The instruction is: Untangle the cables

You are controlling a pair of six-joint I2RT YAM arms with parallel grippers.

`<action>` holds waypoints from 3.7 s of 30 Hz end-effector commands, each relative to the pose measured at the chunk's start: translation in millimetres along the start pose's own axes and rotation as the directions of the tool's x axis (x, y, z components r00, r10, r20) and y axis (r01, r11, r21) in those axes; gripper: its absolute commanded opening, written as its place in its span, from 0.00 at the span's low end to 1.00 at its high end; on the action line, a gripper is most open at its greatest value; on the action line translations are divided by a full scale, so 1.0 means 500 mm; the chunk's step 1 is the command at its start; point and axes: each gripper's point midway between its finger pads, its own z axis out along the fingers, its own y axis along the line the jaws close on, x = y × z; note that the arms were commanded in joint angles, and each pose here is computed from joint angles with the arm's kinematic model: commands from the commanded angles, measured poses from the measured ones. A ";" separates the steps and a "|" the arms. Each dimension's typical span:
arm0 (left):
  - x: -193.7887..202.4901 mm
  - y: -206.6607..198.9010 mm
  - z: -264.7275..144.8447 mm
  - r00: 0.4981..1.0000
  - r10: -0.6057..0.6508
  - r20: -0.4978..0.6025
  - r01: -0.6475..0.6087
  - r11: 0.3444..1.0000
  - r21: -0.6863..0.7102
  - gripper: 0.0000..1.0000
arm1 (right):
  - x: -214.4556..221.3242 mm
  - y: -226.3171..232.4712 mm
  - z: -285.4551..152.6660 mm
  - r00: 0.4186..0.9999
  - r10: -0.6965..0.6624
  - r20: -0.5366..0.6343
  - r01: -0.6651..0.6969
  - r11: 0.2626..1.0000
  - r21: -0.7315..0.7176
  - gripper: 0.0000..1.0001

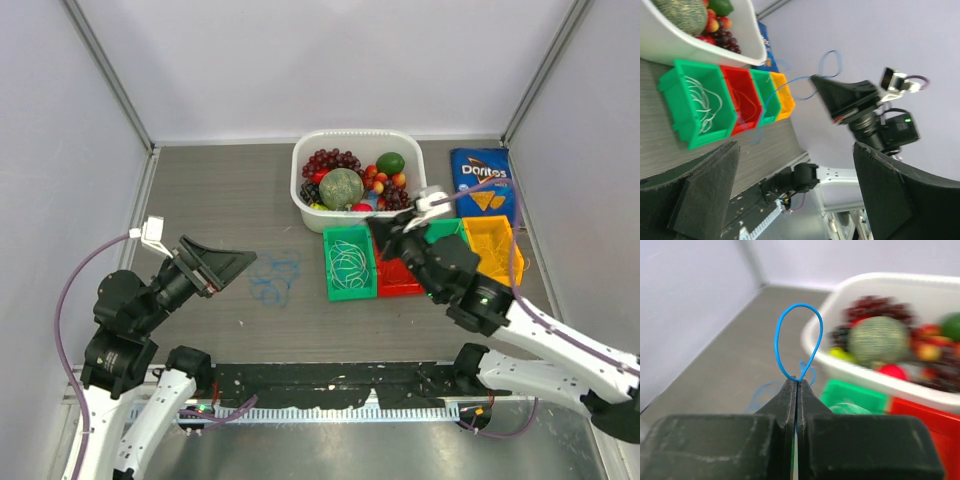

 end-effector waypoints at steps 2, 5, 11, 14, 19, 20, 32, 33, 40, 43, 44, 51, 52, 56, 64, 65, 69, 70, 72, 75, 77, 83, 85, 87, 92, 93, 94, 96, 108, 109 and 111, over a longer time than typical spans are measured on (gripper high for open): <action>0.003 0.038 -0.014 0.996 0.087 0.015 -0.085 0.994 -0.074 1.00 | -0.127 -0.253 -0.150 0.991 -0.101 0.085 0.030 0.799 0.601 0.01; 0.011 0.046 -0.007 0.997 0.083 -0.001 -0.083 0.994 -0.066 1.00 | -0.181 -0.322 -0.227 0.978 -0.191 0.086 0.049 0.606 0.794 0.01; 0.033 0.046 -0.007 0.998 0.049 -0.040 -0.051 0.998 -0.028 0.99 | -0.166 -0.408 -0.247 0.967 -0.250 0.037 0.058 0.362 0.930 0.01; 0.040 0.042 -0.019 0.999 0.039 -0.038 -0.040 0.999 -0.014 1.00 | -0.122 -0.493 -0.237 0.971 -0.237 -0.019 0.079 0.246 0.966 0.01; 0.049 0.041 -0.043 0.999 0.042 -0.026 -0.042 0.999 -0.009 1.00 | -0.036 -0.541 -0.171 0.997 -0.075 0.008 0.016 0.318 0.948 0.01; 0.050 0.042 -0.045 0.999 0.042 -0.023 -0.043 0.999 -0.011 1.00 | -0.021 -0.542 -0.165 0.999 -0.050 0.012 0.005 0.321 0.947 0.01; 0.063 0.060 -0.041 0.999 0.023 -0.042 -0.024 1.000 -0.019 1.00 | 0.146 -0.584 -0.129 0.991 0.131 -0.019 -0.026 0.331 0.943 0.01; 0.063 0.060 -0.041 0.999 0.021 -0.043 -0.022 1.000 -0.020 1.00 | 0.160 -0.584 -0.120 0.986 0.167 -0.018 -0.043 0.353 0.935 0.01; 0.069 0.069 -0.043 0.999 0.009 -0.047 -0.011 1.000 -0.028 1.00 | 0.240 -0.594 -0.098 0.927 0.376 -0.016 -0.150 0.409 0.900 0.01; 0.072 0.071 -0.043 0.999 0.002 -0.050 -0.003 1.000 -0.027 1.00 | 0.271 -0.627 -0.121 0.893 0.449 -0.016 -0.163 0.356 0.920 0.01; 0.073 0.071 -0.042 0.999 0.000 -0.052 -0.002 1.000 -0.025 1.00 | 0.282 -0.629 -0.122 0.886 0.462 -0.043 -0.146 0.366 0.919 0.01; 0.078 0.075 -0.038 0.998 -0.015 -0.062 0.014 1.000 -0.020 1.00 | 0.330 -0.638 -0.145 0.837 0.501 -0.220 0.018 0.377 0.926 0.19; 0.079 0.076 -0.037 0.998 -0.017 -0.064 0.016 1.000 -0.019 1.00 | 0.327 -0.636 -0.150 0.839 0.492 -0.232 0.031 0.382 0.924 0.24; 0.080 0.078 -0.036 0.998 -0.019 -0.064 0.018 1.000 -0.017 1.00 | 0.273 -0.612 -0.159 0.865 0.458 -0.207 -0.003 0.416 0.909 0.50; 0.083 0.081 -0.021 0.996 -0.031 -0.081 0.030 1.000 -0.002 1.00 | 0.183 -0.598 -0.248 0.916 0.384 -0.114 -0.007 0.301 0.954 0.74; 0.085 0.080 -0.021 0.996 -0.029 -0.087 0.029 1.000 0.001 1.00 | 0.184 -0.599 -0.261 0.918 0.383 -0.102 -0.010 0.279 0.960 0.75; 0.086 0.081 -0.020 0.996 -0.024 -0.090 0.024 1.000 0.005 1.00 | 0.185 -0.615 -0.307 0.929 0.369 -0.016 -0.061 0.196 0.979 0.69; 0.085 0.080 -0.020 0.996 -0.021 -0.090 0.021 1.000 0.005 1.00 | 0.194 -0.614 -0.308 0.922 0.388 -0.007 -0.077 0.201 0.977 0.65; 0.087 0.080 -0.020 0.995 -0.024 -0.095 0.024 1.000 0.005 1.00 | 0.216 -0.624 -0.312 0.905 0.424 -0.001 -0.090 0.196 0.976 0.60; 0.090 0.084 -0.021 0.995 -0.026 -0.099 0.026 1.000 0.002 1.00 | 0.243 -0.632 -0.315 0.893 0.450 -0.016 -0.072 0.177 0.981 0.57; 0.090 0.085 -0.020 0.995 -0.026 -0.096 0.026 1.000 0.000 1.00 | 0.257 -0.637 -0.319 0.891 0.454 -0.017 -0.065 0.164 0.984 0.57; 0.090 0.089 -0.018 0.995 -0.027 -0.097 0.027 1.000 -0.002 1.00 | 0.282 -0.647 -0.332 0.890 0.454 -0.035 -0.033 0.141 0.989 0.47; 0.092 0.091 -0.017 0.994 -0.030 -0.104 0.030 1.000 -0.005 1.00 | 0.289 -0.648 -0.336 0.889 0.456 -0.040 -0.026 0.138 0.990 0.43; 0.093 0.092 -0.015 0.994 -0.033 -0.105 0.033 0.999 -0.007 1.00 | 0.288 -0.650 -0.339 0.892 0.451 -0.043 -0.020 0.134 0.991 0.38; 0.093 0.095 -0.013 0.994 -0.034 -0.106 0.033 0.999 -0.009 1.00 | 0.276 -0.647 -0.347 0.901 0.432 -0.040 -0.020 0.133 0.991 0.28; 0.092 0.094 -0.012 0.994 -0.035 -0.105 0.034 0.999 -0.008 1.00 | 0.269 -0.646 -0.348 0.903 0.428 -0.039 -0.021 0.135 0.991 0.28; 0.094 0.095 -0.013 0.993 -0.037 -0.110 0.037 0.999 -0.007 1.00 | 0.262 -0.644 -0.346 0.905 0.423 -0.041 -0.023 0.144 0.989 0.32; 0.095 0.097 -0.012 0.994 -0.037 -0.107 0.037 0.999 -0.005 1.00 | 0.260 -0.641 -0.343 0.906 0.423 -0.032 -0.036 0.152 0.988 0.41; 0.096 0.093 -0.011 0.992 -0.042 -0.116 0.043 0.999 0.000 1.00 | 0.295 -0.625 -0.336 0.871 0.492 -0.007 -0.079 0.154 0.985 0.35; 0.096 0.092 -0.011 0.992 -0.041 -0.116 0.042 0.999 0.004 1.00 | 0.295 -0.626 -0.337 0.871 0.491 -0.004 -0.080 0.151 0.985 0.33; 0.095 0.090 -0.013 0.993 -0.035 -0.113 0.036 0.999 0.009 1.00 | 0.299 -0.627 -0.338 0.871 0.491 -0.008 -0.076 0.151 0.986 0.21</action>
